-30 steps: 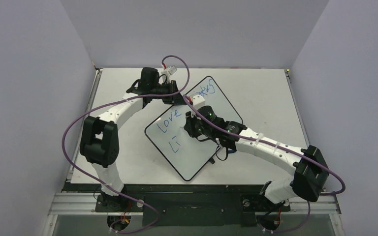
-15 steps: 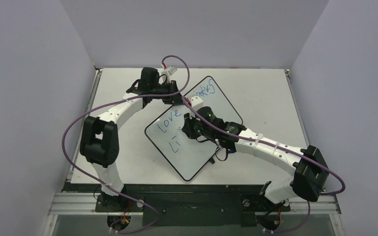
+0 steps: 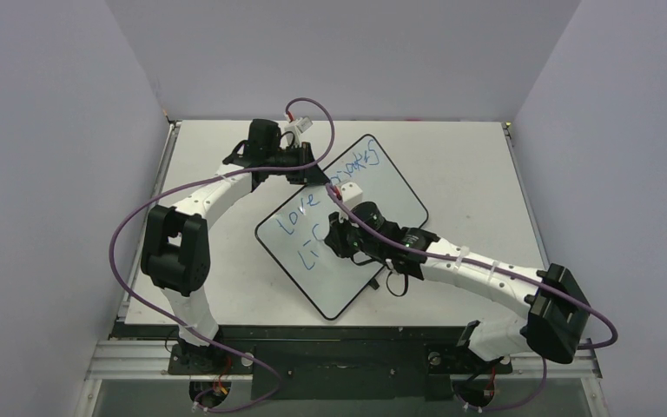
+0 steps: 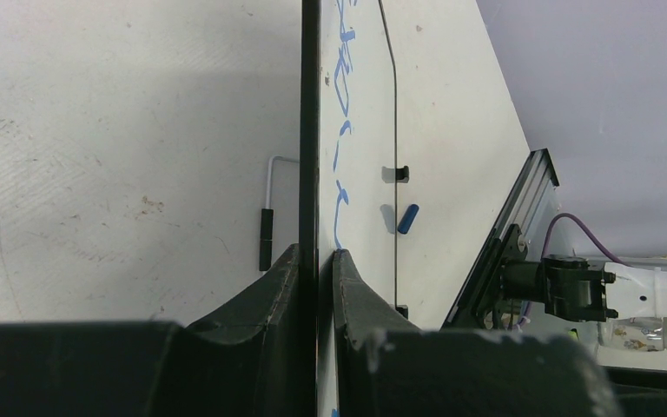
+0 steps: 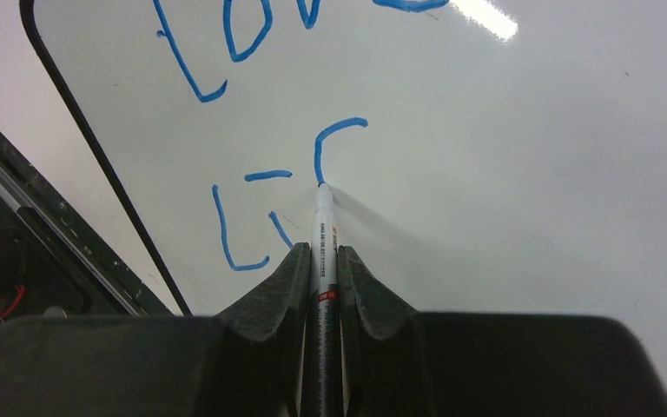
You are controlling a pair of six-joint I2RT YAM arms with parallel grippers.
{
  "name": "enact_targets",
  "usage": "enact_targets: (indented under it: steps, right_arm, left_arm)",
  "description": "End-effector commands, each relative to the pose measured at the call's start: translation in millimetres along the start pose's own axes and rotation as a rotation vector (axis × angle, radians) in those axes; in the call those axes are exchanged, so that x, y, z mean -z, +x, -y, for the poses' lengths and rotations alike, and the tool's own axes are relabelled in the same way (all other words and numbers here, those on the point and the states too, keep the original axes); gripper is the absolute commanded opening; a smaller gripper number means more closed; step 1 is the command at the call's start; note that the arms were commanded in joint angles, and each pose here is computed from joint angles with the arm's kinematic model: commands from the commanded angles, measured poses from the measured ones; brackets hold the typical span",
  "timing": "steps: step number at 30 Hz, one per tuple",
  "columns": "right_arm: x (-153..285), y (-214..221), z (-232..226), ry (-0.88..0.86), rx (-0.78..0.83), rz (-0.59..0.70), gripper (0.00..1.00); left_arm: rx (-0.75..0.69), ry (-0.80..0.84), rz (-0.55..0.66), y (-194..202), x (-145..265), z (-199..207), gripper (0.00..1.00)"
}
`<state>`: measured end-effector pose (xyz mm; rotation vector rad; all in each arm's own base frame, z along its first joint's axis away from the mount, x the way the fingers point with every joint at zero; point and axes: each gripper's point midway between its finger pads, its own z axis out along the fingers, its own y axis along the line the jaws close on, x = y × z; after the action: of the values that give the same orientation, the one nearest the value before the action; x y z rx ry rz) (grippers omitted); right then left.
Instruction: Write a sentence on the whiteboard
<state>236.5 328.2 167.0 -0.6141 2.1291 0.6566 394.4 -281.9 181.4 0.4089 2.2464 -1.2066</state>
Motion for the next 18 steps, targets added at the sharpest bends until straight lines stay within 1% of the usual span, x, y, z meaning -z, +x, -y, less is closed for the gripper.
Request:
enact_targets:
  steps: [1,15,18]
  right_arm:
    - [5,20,12,0.055,-0.008,-0.034,0.00]
    - [23,74,20,0.136,0.046,-0.111,0.00]
    - [28,77,15,0.128,0.048,-0.112,0.00]
  left_arm:
    - [-0.092,0.003,-0.016,2,-4,13,0.00]
    - [-0.094,-0.004,-0.018,2,-4,12,0.00]
    - [-0.096,-0.003,-0.015,1,-4,13,0.00]
